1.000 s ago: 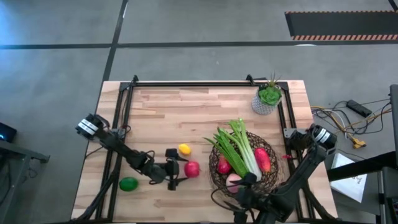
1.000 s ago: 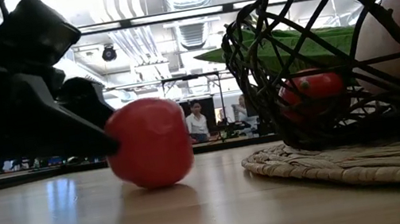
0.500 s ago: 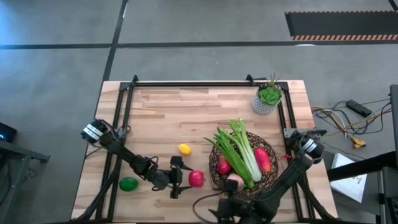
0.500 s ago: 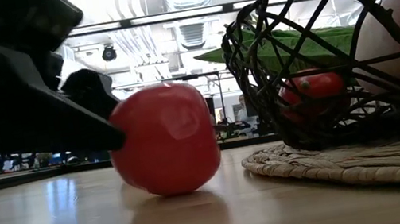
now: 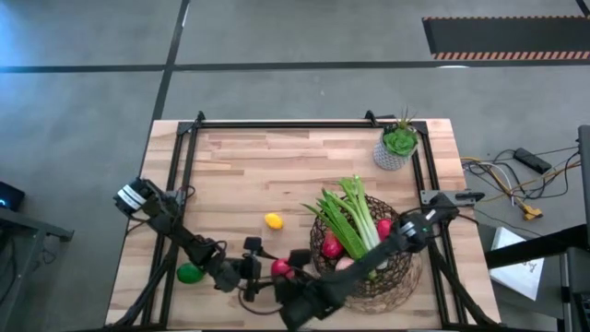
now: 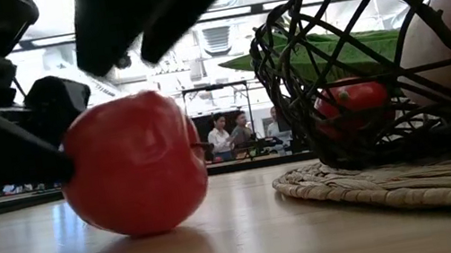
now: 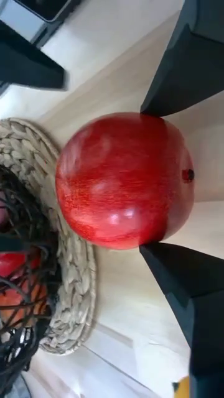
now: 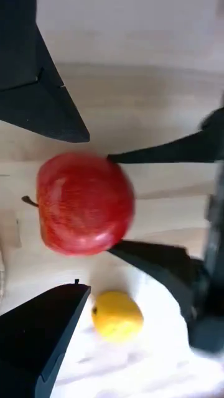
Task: Build produce basket
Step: Put the red apple into the wire basket
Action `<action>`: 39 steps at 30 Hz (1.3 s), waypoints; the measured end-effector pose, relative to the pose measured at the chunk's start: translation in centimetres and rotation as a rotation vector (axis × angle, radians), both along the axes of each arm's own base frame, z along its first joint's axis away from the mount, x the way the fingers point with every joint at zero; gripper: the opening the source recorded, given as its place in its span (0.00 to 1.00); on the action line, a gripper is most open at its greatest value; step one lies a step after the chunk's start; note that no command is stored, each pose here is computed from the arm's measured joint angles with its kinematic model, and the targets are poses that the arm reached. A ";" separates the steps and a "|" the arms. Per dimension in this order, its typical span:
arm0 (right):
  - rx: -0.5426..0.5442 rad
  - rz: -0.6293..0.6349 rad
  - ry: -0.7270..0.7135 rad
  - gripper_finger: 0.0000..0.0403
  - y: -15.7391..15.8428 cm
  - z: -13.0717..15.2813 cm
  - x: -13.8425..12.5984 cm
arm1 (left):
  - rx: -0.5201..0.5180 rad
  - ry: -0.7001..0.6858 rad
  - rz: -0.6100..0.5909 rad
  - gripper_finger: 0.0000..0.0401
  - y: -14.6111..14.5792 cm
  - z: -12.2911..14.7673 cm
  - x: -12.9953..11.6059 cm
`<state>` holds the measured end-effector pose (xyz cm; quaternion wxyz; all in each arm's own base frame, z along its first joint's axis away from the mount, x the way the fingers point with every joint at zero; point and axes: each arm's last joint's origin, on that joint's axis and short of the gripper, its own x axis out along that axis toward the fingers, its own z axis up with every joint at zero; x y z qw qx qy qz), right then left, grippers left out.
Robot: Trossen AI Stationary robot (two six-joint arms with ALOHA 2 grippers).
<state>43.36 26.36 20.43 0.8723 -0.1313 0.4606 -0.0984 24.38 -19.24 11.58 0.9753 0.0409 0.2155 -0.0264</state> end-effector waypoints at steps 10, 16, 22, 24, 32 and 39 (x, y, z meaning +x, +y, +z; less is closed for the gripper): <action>0.066 0.041 0.097 0.93 -2.3 -2.9 3.2 | 0.005 0.022 -0.007 0.78 -0.4 -0.3 -0.8; 0.045 0.080 0.122 0.89 -2.3 -3.6 3.3 | 0.019 0.039 -0.026 0.78 -0.7 0.1 -1.3; 0.044 0.085 0.134 0.75 -2.3 -3.8 3.3 | 0.052 0.082 -0.067 0.78 -0.7 1.8 -2.6; 0.046 0.087 0.134 0.73 -2.2 -3.7 3.2 | 0.079 0.123 -0.076 0.78 -0.5 2.3 -3.3; 0.015 0.119 0.060 0.72 1.1 2.5 -1.2 | 0.042 0.185 0.121 0.78 1.7 4.5 -5.7; 0.005 -0.169 -0.015 0.72 0.2 12.1 -10.4 | 0.066 0.090 0.223 0.78 2.1 5.8 -5.1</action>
